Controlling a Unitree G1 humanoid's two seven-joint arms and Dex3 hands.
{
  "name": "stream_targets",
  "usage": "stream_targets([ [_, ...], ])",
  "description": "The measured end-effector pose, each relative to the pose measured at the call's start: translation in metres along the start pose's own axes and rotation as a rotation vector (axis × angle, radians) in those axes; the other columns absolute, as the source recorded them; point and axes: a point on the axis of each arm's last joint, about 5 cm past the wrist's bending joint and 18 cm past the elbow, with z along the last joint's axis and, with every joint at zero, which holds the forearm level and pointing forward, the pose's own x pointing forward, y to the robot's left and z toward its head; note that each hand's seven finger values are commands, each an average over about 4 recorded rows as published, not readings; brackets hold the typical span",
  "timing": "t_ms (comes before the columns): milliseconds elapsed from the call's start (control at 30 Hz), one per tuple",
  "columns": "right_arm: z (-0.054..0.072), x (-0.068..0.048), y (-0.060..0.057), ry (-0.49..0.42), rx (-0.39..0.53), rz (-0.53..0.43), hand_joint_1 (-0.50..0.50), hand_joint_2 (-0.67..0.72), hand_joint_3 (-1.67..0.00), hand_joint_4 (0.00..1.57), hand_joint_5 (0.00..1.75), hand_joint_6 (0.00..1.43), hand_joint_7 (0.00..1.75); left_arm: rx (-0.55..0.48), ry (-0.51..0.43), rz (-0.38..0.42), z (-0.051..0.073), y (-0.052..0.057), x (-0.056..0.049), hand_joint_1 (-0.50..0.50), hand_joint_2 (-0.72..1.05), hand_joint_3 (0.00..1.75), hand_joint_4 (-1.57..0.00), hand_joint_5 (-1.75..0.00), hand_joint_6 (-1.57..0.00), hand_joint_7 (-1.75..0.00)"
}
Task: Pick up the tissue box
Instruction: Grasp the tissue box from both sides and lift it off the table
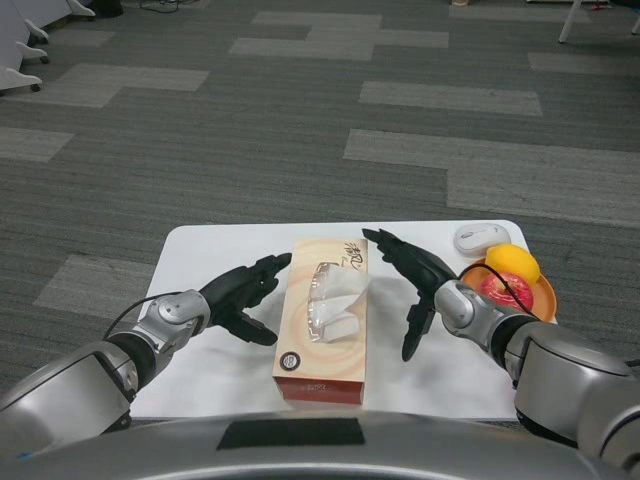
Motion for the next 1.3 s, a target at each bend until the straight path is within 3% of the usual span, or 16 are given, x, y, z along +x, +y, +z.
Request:
stream_targets([
  [200, 0.002, 0.001, 0.003, -0.008, -0.008, 0.006, -0.42, 0.47, -0.08, 0.0, 0.7, 0.0, 0.1, 0.017, 0.005, -0.007, 0.0, -0.002, 0.001, 0.5, 0.98, 0.09, 0.0, 0.0, 0.0, 0.0],
  [433, 0.003, 0.003, 0.002, -0.007, -0.012, -0.009, -0.42, 0.47, -0.08, 0.0, 0.68, 0.0, 0.12, 0.021, 0.004, -0.011, 0.001, -0.003, 0.002, 0.5, 1.0, 0.09, 0.0, 0.0, 0.0, 0.0],
  [733, 0.001, 0.001, 0.002, 0.015, 0.052, -0.025, -0.42, 0.47, -0.08, 0.0, 0.68, 0.0, 0.07, 0.016, -0.001, -0.01, 0.002, -0.004, 0.003, 0.5, 0.96, 0.09, 0.0, 0.0, 0.0, 0.0],
  [967, -0.014, -0.015, 0.006, 0.087, 0.145, -0.002, -0.41, 0.33, -0.08, 0.0, 0.78, 0.0, 0.07, 0.001, -0.015, 0.003, 0.002, -0.003, 0.003, 0.5, 0.96, 0.09, 0.0, 0.0, 0.0, 0.0],
  [1100, -0.018, -0.018, 0.003, 0.1, 0.175, 0.041, -0.38, 0.19, -0.08, 0.0, 0.75, 0.0, 0.07, -0.008, -0.021, 0.008, 0.003, -0.002, 0.003, 0.5, 1.0, 0.09, 0.0, 0.0, 0.0, 0.0],
  [1300, -0.023, -0.023, 0.003, 0.116, 0.267, 0.083, -0.38, 0.15, -0.08, 0.0, 0.68, 0.0, 0.07, -0.025, -0.035, 0.014, 0.004, -0.003, 0.004, 0.5, 1.0, 0.09, 0.0, 0.0, 0.0, 0.0],
])
